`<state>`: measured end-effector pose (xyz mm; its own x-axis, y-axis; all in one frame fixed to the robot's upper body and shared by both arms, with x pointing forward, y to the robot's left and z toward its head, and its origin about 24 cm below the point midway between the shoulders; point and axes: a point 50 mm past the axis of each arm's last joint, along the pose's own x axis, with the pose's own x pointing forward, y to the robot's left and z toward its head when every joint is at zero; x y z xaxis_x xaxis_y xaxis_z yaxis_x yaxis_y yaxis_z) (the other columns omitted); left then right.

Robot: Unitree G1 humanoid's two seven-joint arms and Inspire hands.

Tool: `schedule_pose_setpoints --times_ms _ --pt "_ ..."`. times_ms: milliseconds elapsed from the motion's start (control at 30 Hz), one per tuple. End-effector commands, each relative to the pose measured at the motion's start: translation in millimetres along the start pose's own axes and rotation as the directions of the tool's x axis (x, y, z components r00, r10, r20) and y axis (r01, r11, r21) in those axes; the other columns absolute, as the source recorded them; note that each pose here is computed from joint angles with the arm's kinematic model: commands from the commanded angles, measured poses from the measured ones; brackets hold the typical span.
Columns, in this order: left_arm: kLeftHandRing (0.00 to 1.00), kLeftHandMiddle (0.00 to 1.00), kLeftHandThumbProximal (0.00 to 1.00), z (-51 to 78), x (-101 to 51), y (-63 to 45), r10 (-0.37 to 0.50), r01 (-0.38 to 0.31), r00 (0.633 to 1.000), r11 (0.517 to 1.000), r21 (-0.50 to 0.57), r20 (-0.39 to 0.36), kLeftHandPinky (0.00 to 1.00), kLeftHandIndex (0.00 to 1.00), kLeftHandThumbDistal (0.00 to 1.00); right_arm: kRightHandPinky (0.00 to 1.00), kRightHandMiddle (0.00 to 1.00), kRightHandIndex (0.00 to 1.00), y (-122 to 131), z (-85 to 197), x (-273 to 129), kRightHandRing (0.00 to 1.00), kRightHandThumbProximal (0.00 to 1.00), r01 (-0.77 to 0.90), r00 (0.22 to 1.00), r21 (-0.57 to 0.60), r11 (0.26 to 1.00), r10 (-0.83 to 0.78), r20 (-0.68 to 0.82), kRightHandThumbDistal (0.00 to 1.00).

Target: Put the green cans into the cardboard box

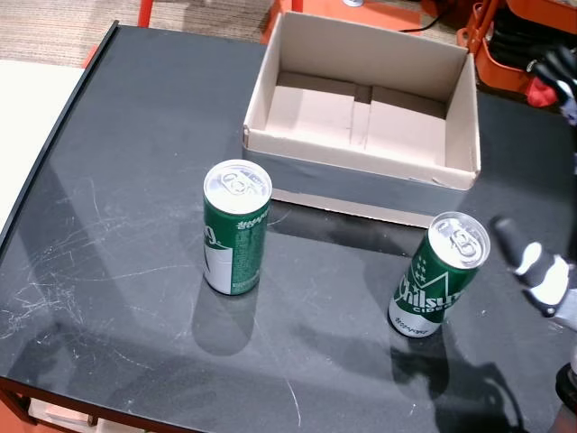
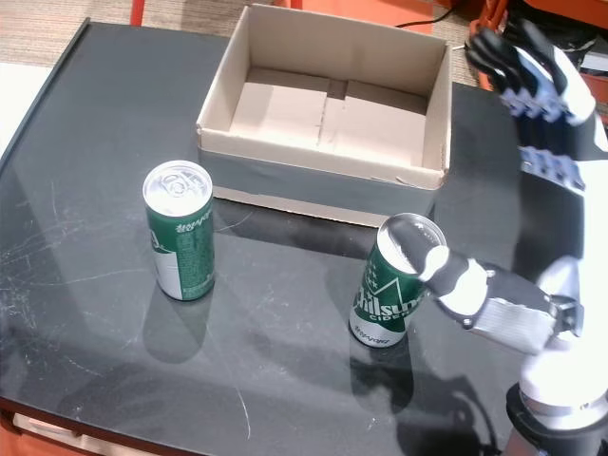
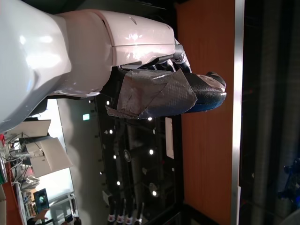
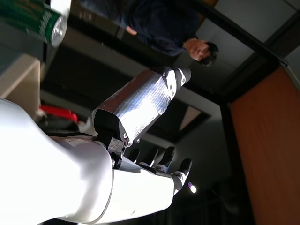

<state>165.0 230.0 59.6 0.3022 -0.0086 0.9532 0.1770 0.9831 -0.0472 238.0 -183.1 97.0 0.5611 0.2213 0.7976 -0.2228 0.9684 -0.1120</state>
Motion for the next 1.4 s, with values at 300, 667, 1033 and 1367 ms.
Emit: schedule_pose_setpoints --times_ms 300,667,1033,1367 --pt "0.88 0.88 0.99 -11.8 -12.3 -26.8 0.188 -0.187 0.982 0.98 -0.069 0.017 0.82 0.9 0.31 0.91 0.83 0.83 -3.1 -8.3 -10.6 0.84 0.68 -0.035 0.995 0.034 0.999 0.038 -0.088 1.0" --pt "0.88 0.89 0.96 -11.8 -15.2 -21.4 0.195 -0.193 0.981 0.968 -0.16 0.001 0.83 0.94 0.3 0.9 0.83 0.84 -9.2 -29.5 -25.1 0.84 0.84 -0.111 0.951 0.039 0.993 0.118 -0.285 1.0" --pt "0.9 0.9 0.97 -10.3 -19.8 -16.7 0.186 -0.185 0.982 0.962 -0.201 -0.015 0.84 0.94 0.33 0.92 0.87 0.92 -14.5 -46.6 -42.6 0.86 0.79 -0.129 0.901 0.079 0.988 0.15 -0.408 1.0" --pt "0.91 0.91 0.97 -6.3 -18.6 -14.7 0.158 -0.166 0.986 0.968 -0.19 -0.058 0.85 0.93 0.29 0.93 0.87 0.92 -15.7 -50.0 -50.3 0.85 0.83 -0.131 0.885 0.064 0.989 0.146 -0.441 1.0"
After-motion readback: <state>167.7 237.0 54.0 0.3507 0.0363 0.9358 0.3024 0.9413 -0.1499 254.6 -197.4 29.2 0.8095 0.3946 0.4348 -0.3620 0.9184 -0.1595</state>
